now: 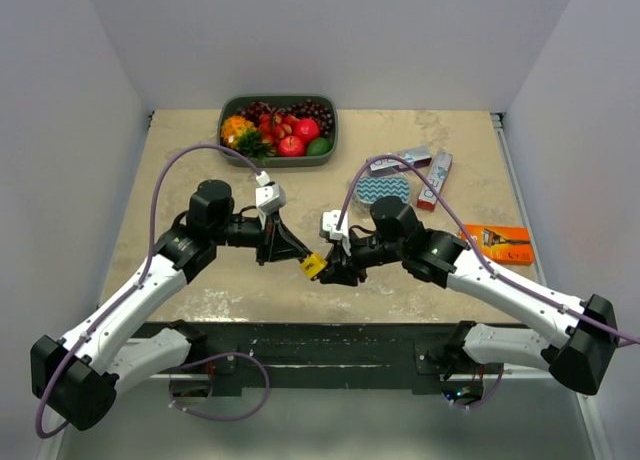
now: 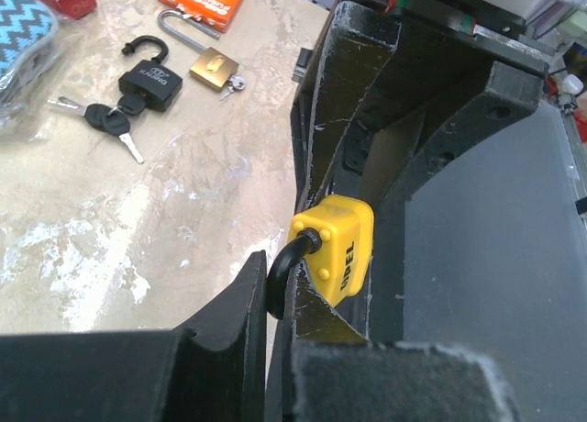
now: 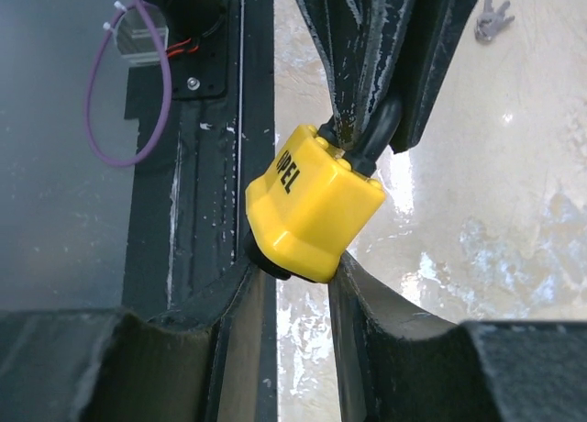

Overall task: Lock with the key
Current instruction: Adjust the lock.

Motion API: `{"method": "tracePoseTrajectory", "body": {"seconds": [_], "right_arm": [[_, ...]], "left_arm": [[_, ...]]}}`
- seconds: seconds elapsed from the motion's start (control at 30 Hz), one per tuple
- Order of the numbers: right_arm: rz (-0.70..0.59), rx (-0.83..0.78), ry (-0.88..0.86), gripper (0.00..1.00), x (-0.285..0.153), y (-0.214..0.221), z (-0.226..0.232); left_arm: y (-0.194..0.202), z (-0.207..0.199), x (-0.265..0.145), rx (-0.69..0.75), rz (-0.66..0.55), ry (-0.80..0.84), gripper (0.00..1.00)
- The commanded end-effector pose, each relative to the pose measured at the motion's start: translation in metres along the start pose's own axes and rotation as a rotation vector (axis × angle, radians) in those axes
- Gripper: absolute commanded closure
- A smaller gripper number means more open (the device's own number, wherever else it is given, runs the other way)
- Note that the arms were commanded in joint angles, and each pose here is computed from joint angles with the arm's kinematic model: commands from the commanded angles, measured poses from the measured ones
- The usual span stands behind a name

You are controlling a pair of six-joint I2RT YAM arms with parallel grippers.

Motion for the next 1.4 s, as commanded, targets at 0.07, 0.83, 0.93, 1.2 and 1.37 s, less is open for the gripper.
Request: {"method": "tracePoseTrajectory", "body": {"seconds": [0.07,0.83,0.93,1.2,1.37], "right_arm": [[-0.542,-0.168,0.253,0.73,-0.030,-0.139,-0.035],[-0.188,-0.600,0.217,0.26,-0.066,-0.050,-0.012],[-0.210,-0.628,0.166,0.20,-0.062,-0.054,-0.007],[-0.246,-0.638,0.046,0.16,-0.040,-0.066,0.014],[-0.233,-0.652,0.025,0.21,-0.034,-0.062,0.015]], "left_arm": [[0.017,-0.012,0.009,-0.041,0.041,0.070,1.00],[-0.012,-0.018,-0.029,-0.064,0.011,0.259,1.00],[-0.017,-0.020,-0.029,-0.066,0.002,0.282,1.00],[-0.021,-0.025,-0.025,-0.089,-0.026,0.288,1.00],[-0.022,-0.028,-0.022,-0.078,-0.027,0.295,1.00]]}}
Point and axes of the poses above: each gripper's point midway between its finger pads, its own x axis out along the fingers, its own z axis along the line the jaws close on, y = z × x, the point moved 3 cm from there along -x, back along the fingers, and after that the axes turned 3 degrees about -x, right-handed, at the moved point
